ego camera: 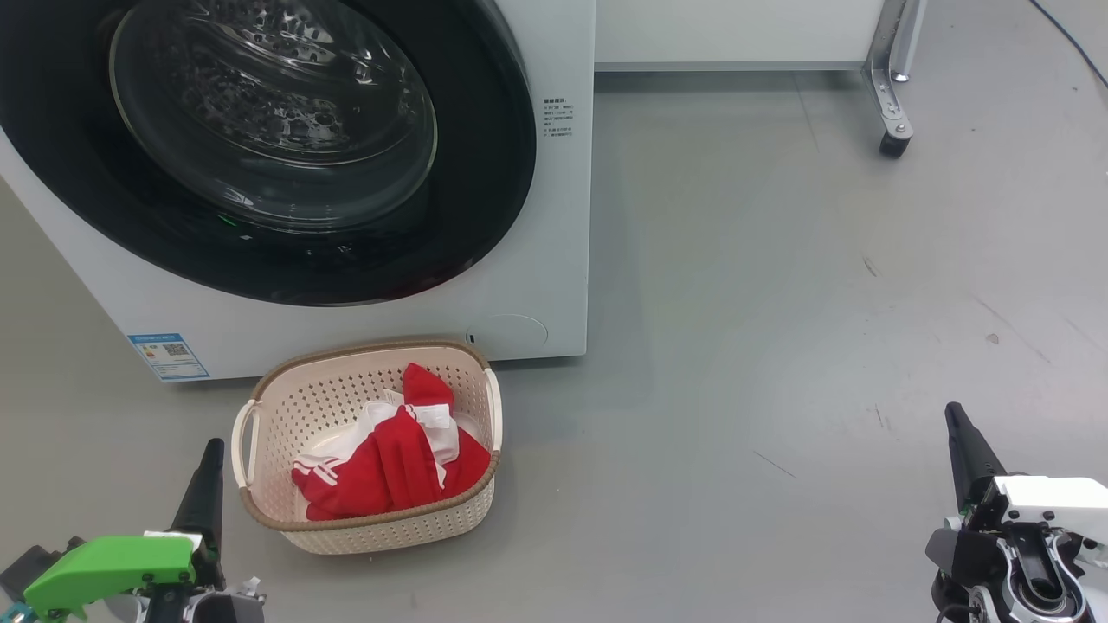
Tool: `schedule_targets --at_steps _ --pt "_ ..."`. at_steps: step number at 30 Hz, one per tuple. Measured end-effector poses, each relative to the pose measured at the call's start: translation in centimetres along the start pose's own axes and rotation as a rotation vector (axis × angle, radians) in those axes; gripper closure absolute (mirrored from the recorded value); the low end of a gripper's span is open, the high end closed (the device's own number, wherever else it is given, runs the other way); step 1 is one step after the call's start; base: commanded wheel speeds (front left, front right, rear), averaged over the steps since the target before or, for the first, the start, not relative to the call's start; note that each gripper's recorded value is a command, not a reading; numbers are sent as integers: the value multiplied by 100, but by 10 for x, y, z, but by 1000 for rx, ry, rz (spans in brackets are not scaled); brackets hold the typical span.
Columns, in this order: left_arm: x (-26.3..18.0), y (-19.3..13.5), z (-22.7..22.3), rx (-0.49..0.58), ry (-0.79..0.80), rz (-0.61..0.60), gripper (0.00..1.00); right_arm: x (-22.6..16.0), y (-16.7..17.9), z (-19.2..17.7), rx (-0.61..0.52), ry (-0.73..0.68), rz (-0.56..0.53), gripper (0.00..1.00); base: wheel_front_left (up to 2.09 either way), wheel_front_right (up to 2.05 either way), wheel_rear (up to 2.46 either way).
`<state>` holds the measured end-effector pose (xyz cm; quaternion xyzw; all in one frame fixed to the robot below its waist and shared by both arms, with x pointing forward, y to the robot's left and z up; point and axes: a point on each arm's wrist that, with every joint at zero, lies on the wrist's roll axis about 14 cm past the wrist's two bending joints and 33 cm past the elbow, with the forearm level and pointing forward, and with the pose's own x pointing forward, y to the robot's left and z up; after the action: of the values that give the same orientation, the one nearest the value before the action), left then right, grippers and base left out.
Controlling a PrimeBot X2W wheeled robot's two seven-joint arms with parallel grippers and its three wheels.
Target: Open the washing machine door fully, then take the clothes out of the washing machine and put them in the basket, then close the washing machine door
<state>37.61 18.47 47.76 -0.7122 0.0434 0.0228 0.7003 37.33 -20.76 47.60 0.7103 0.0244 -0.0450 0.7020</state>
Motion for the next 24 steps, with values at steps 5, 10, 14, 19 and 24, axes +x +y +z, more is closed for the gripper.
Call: schedule_targets --at_steps 5,10,14,19,24 --pt "0 0 0 0 0 -1 100 0 0 0 0 0 1 100 0 0 0" --pt "0 0 0 0 0 -1 100 0 0 0 0 0 1 100 0 0 0" --pt "0 0 0 0 0 -1 100 0 0 0 0 1 1 100 0 0 0" --pt "0 0 0 0 0 -1 100 0 0 0 0 1 1 100 0 0 0" --pt "0 0 0 0 0 -1 100 0 1 0 0 1 2 100 0 0 0"
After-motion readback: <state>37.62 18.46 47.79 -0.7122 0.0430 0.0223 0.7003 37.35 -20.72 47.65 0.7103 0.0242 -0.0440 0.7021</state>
